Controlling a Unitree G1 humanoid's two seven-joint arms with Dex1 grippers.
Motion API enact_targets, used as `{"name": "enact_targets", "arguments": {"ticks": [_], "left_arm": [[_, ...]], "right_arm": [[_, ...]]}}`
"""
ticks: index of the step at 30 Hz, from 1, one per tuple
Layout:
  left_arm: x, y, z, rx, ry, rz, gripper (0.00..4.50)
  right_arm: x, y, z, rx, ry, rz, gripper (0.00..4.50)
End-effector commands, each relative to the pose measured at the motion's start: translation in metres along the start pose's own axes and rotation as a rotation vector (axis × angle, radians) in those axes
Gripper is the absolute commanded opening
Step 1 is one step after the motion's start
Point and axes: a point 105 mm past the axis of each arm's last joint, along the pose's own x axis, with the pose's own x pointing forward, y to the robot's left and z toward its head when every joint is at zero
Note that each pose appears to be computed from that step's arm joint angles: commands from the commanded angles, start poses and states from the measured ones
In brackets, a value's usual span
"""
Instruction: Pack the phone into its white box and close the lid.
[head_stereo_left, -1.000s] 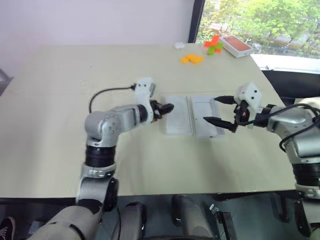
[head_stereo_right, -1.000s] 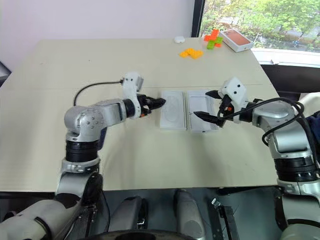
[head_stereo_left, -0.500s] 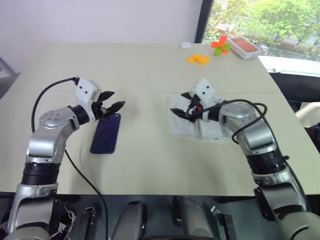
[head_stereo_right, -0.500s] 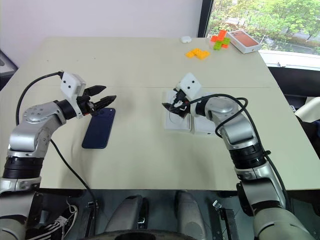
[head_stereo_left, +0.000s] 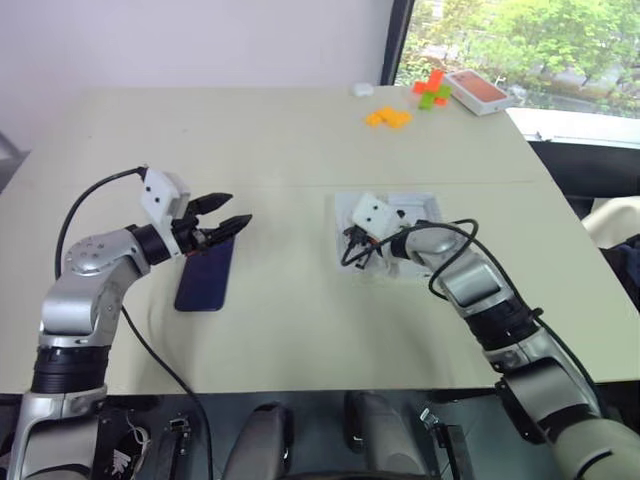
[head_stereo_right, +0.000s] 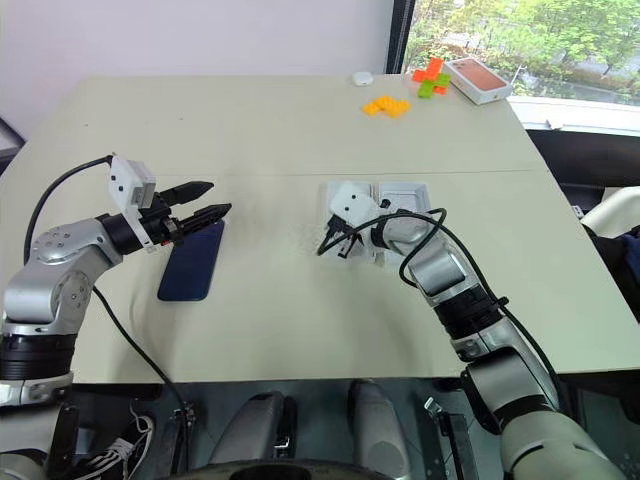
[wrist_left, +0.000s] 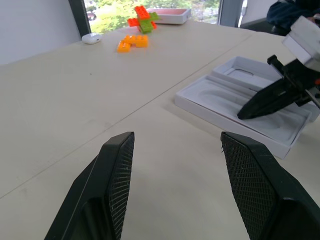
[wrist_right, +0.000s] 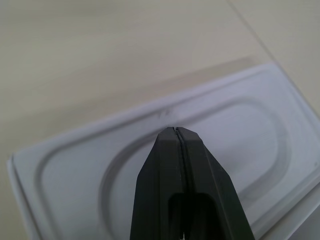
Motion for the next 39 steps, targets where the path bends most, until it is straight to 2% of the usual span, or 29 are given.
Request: {"name": "enact_targets", "arguments": {"ticks": [1, 7, 11, 15, 18, 22, 25, 30, 39], "left_arm": [[0.0, 0.001, 0.02, 0.077, -0.052, 0.011, 2.94], [0.003, 0.002, 0.025, 0.093, -0.065, 0.015, 2.94], [0.004, 0.001, 0.026, 0.085, -0.07, 0.005, 2.94], [-0.001, 0.002, 0.019, 0.036, -0.04, -0.017, 2.94], [-0.006, 0.009, 0.015, -0.059, -0.024, -0.004, 2.94], [-0.01, 0.01, 0.012, -0.093, -0.003, -0.008, 2.94], [-0.013, 0.007, 0.008, -0.129, 0.015, -0.032, 2.94], [-0.022, -0.005, 0.004, -0.167, 0.039, -0.11, 2.94], [-0.034, -0.007, -0.004, -0.16, 0.091, -0.12, 2.94]], "right_arm": [[-0.007, -0.009, -0.006, -0.066, 0.035, -0.023, 0.01], [-0.011, -0.012, -0.014, -0.103, 0.076, -0.031, 0.01], [-0.013, -0.009, 0.011, 0.008, -0.059, -0.009, 0.01], [-0.026, -0.019, 0.042, 0.176, -0.228, 0.019, 0.01], [-0.037, -0.022, 0.053, 0.223, -0.283, 0.069, 0.89], [-0.048, -0.011, 0.057, 0.263, -0.293, 0.183, 2.87], [-0.054, 0.01, 0.051, 0.208, -0.231, 0.302, 4.45], [-0.054, 0.032, 0.035, 0.077, -0.098, 0.403, 4.45], [-0.036, 0.02, 0.018, 0.046, 0.013, 0.333, 4.45]]}}
